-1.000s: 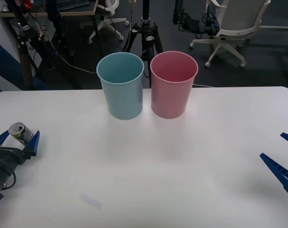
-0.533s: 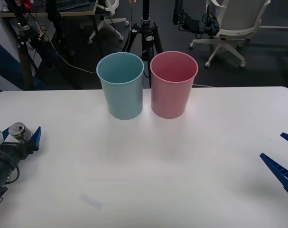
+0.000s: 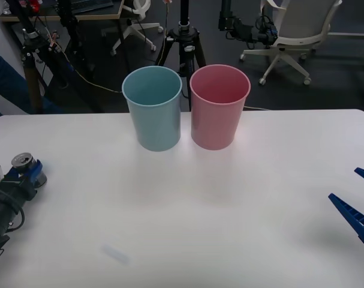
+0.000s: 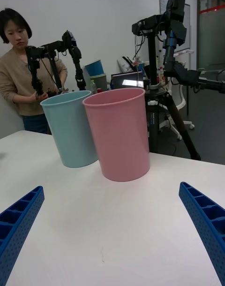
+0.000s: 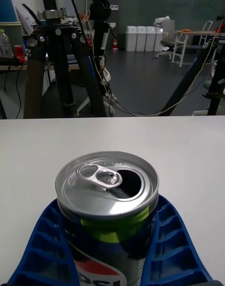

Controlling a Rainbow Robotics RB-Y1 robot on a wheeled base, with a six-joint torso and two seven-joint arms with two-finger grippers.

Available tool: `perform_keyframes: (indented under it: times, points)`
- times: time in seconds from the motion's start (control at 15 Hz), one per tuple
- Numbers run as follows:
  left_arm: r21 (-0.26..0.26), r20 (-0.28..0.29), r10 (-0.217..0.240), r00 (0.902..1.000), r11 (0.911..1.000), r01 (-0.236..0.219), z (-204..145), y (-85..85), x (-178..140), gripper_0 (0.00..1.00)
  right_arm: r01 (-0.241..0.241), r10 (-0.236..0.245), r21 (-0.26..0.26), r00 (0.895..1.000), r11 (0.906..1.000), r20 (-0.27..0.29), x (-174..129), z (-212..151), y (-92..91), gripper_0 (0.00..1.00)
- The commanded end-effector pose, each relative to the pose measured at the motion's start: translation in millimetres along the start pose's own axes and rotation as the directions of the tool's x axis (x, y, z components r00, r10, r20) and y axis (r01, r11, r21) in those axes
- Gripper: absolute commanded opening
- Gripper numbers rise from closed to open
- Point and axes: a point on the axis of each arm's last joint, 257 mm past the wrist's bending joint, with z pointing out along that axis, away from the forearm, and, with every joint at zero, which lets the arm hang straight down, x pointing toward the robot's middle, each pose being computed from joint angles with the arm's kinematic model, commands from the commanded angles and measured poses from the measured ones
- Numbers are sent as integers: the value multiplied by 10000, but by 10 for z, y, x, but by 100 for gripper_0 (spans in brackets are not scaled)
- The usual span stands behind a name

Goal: Grasp the object on the table and drop it into the matching bin: aluminum can to the light blue bin, PET bottle to the pink bin.

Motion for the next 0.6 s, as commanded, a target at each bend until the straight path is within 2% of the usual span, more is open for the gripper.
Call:
perform_keyframes:
  times: [0.07,0.33,0.6]
  points:
    - [169,129,-22,9999,9999,19,-7,-41,-31,0,0,0,0,10000,10000,0,0,0,0,100]
    - [580,399,-31,9992,9983,8,-64,-107,-96,0,0,0,0,10000,10000,0,0,0,0,100]
    - [1175,896,411,9951,9917,-516,-239,-260,-326,0,0,0,0,10000,10000,0,0,0,0,100]
